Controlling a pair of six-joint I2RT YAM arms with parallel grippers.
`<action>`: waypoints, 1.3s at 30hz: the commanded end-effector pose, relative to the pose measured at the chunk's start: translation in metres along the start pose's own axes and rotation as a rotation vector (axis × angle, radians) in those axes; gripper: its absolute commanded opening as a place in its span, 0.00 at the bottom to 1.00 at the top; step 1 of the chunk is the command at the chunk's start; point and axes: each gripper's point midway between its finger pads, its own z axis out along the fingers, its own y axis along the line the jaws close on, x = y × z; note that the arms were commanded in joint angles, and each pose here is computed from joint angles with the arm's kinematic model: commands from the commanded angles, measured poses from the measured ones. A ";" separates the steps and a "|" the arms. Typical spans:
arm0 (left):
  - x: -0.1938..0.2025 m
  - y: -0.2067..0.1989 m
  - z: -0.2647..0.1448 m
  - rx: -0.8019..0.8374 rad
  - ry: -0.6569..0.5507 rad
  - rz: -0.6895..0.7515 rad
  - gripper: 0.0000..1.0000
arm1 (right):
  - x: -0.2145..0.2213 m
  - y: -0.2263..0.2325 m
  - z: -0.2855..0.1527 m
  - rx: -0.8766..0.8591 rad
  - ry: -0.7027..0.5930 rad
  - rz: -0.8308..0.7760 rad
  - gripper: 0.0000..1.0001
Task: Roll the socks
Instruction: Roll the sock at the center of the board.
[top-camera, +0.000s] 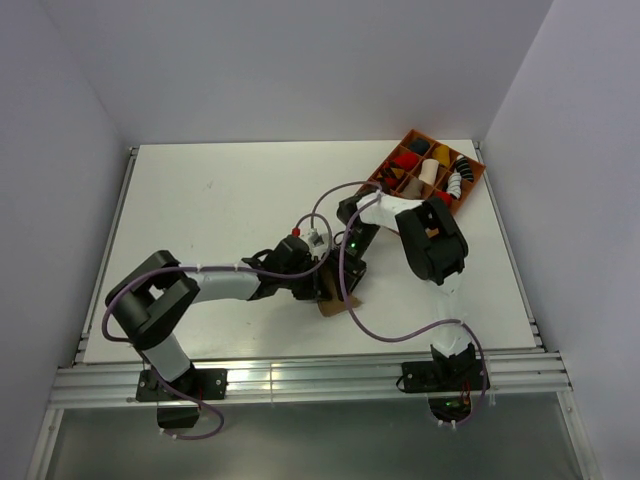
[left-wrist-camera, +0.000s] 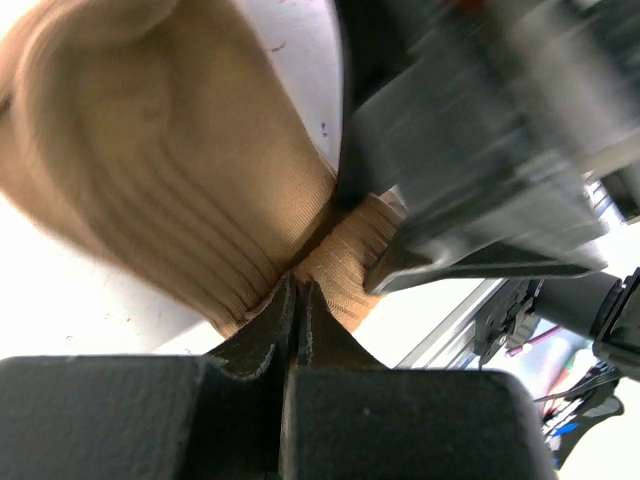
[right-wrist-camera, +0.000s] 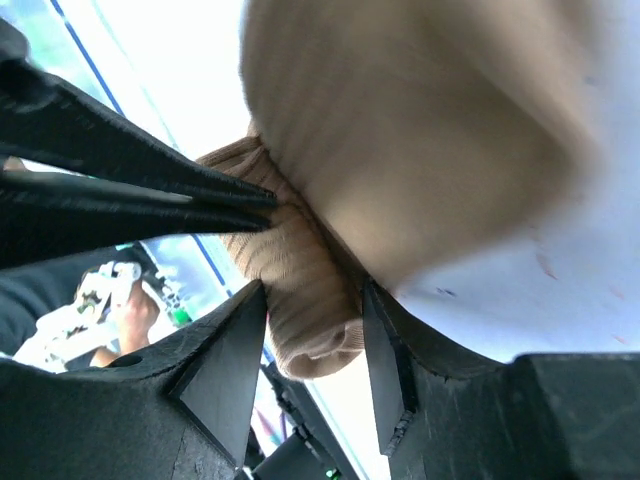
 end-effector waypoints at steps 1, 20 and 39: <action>0.029 0.023 0.005 -0.105 0.098 -0.077 0.01 | -0.029 -0.040 -0.019 0.167 -0.124 -0.141 0.51; 0.027 0.027 0.017 -0.100 0.092 -0.054 0.00 | -0.023 -0.036 -0.031 0.192 -0.191 -0.140 0.50; 0.056 0.058 0.021 -0.005 0.063 0.108 0.00 | -0.036 -0.027 -0.104 0.289 -0.514 -0.174 0.50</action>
